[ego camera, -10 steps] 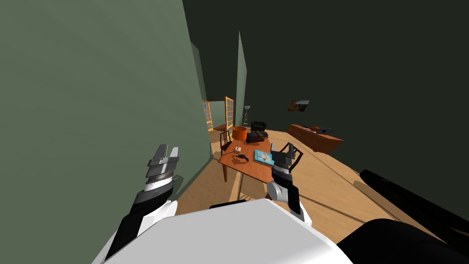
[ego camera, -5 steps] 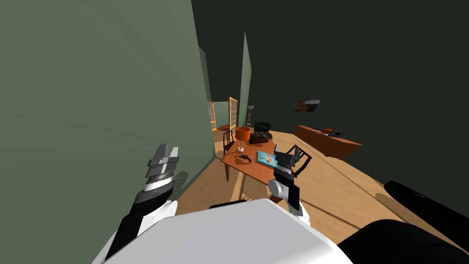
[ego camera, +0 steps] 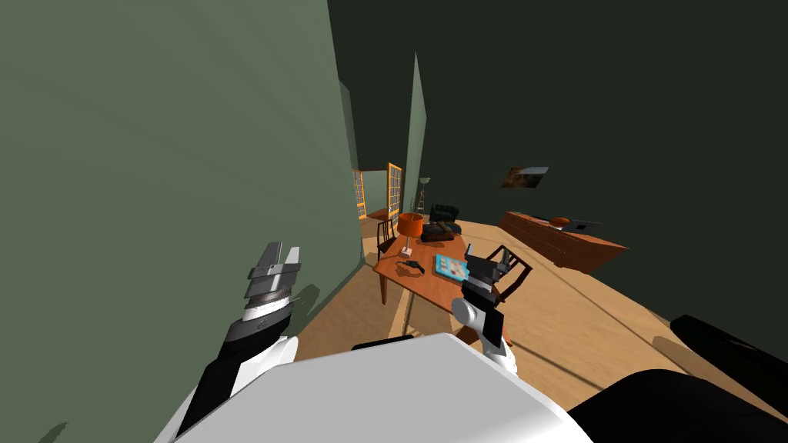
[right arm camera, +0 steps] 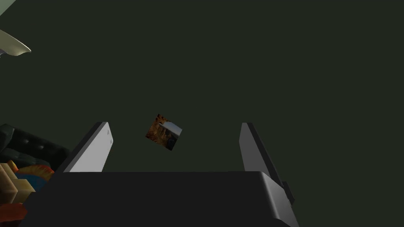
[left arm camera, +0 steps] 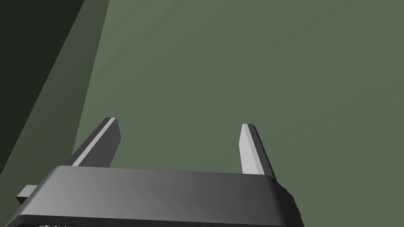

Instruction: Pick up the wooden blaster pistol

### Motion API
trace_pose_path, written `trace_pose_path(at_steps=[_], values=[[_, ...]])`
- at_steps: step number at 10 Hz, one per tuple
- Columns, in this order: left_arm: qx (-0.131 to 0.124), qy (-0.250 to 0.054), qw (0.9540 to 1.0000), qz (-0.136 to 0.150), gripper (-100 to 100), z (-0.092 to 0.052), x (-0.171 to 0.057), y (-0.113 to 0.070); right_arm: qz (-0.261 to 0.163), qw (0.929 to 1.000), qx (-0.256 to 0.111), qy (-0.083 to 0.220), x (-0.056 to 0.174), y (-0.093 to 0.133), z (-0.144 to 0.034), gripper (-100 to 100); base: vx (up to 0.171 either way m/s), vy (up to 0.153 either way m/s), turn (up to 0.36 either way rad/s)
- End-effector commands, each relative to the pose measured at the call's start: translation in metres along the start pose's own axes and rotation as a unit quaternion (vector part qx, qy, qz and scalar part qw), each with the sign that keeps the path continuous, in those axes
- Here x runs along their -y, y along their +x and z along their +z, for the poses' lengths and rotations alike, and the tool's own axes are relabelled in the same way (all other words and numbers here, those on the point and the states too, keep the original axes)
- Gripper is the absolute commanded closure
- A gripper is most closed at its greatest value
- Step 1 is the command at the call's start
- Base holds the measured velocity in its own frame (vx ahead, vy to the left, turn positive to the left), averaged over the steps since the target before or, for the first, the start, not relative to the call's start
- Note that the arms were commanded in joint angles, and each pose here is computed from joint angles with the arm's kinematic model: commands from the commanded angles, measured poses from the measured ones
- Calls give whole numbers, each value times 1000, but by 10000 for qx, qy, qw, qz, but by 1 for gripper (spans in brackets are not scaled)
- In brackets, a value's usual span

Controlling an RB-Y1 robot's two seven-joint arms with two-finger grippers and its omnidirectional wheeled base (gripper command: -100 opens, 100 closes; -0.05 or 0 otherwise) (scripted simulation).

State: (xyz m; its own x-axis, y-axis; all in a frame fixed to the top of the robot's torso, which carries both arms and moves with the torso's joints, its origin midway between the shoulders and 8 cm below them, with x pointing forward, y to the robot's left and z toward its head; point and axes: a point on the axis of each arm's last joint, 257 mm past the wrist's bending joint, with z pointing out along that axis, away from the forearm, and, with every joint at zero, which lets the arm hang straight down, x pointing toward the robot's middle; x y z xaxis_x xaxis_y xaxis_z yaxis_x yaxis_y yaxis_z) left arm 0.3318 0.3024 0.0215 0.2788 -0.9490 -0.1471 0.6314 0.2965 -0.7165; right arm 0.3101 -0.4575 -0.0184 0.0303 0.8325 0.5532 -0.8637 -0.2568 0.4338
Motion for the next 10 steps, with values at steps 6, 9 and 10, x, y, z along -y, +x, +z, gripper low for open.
trace_pose_path(at_steps=[6, 9, 10], values=[[0, 0, 10000, 0, 0, 0, 0, 0, 506, 9956, 689, -373, -7, -57, 6, -100, 6, -5, 93], [0, 0, 10000, 0, 0, 0, 0, 0, 742, 9901, 1032, -592, -11, -86, 6, -100, 9, -5, 95], [0, 0, 10000, 0, 0, 0, 0, 0, 825, 9866, 1164, -786, -15, -102, 9, -100, 10, -6, 192]])
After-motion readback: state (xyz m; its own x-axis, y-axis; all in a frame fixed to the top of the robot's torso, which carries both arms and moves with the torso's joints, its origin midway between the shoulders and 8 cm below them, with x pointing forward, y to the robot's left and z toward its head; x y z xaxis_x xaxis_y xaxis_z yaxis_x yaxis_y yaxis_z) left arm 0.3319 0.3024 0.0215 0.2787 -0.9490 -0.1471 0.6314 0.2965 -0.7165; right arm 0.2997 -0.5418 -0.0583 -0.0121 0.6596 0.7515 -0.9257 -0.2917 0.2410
